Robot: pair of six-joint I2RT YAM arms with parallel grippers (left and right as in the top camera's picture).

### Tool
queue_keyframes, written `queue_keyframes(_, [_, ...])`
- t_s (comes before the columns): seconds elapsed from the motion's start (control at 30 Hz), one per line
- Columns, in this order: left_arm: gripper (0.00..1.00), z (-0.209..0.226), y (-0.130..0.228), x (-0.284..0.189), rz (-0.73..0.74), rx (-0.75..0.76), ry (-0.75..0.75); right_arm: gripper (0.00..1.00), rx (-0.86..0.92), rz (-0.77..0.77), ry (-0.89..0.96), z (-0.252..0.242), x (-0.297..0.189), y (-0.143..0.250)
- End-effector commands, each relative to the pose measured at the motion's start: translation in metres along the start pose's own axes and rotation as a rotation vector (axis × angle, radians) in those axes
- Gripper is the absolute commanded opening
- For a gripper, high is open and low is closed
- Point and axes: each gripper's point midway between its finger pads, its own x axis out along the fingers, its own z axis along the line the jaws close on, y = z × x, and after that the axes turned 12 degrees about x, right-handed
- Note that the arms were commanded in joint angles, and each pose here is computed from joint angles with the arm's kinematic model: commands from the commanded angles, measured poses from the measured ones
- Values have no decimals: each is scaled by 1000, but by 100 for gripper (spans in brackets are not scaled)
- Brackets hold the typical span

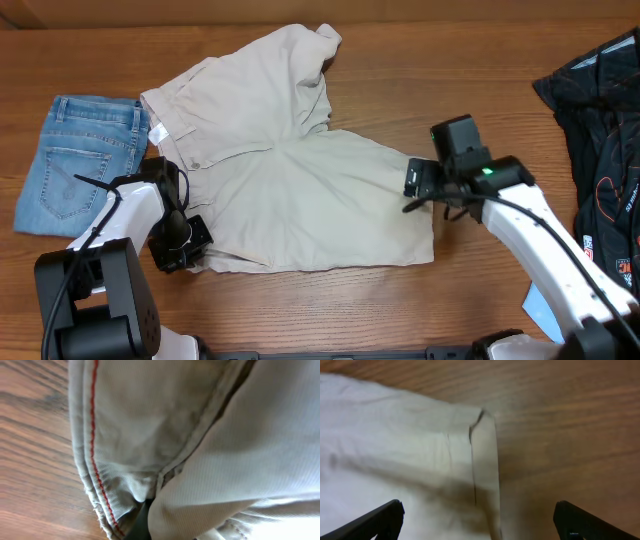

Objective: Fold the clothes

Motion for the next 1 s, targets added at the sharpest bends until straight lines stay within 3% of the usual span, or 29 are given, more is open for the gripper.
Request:
queue_keyframes(0.0, [4, 20, -5, -5, -19, -54, -103, 100, -21, -16, -5, 3, 24, -12])
queue_keyframes(0.27, [4, 19, -8, -5, -32, -66, -98, 83, -55, -2, 14, 8, 87, -19])
queue_keyframes(0.4, [4, 19, -8, -5, -32, -66, -98, 80, -56, -16, 5, 13, 107, -23])
queue_keyframes(0.53, [4, 19, -8, -5, -32, -66, -98, 68, -71, -50, -16, 19, 114, -31])
queue_keyframes(0.6, [4, 20, -8, -5, -33, -66, -103, 54, -73, -75, -14, 20, 114, -36])
queue_keyframes(0.7, [4, 22, -8, -5, -34, -66, -117, 8, -67, -124, 46, 10, 113, -46])
queue_keyframes(0.73, [4, 24, -8, -5, -34, -67, -127, 4, -64, -139, 74, 4, 112, -49])
queue_keyframes(0.97, [4, 40, -8, -8, -43, -98, -217, 4, 27, -221, 270, -55, 107, -76])
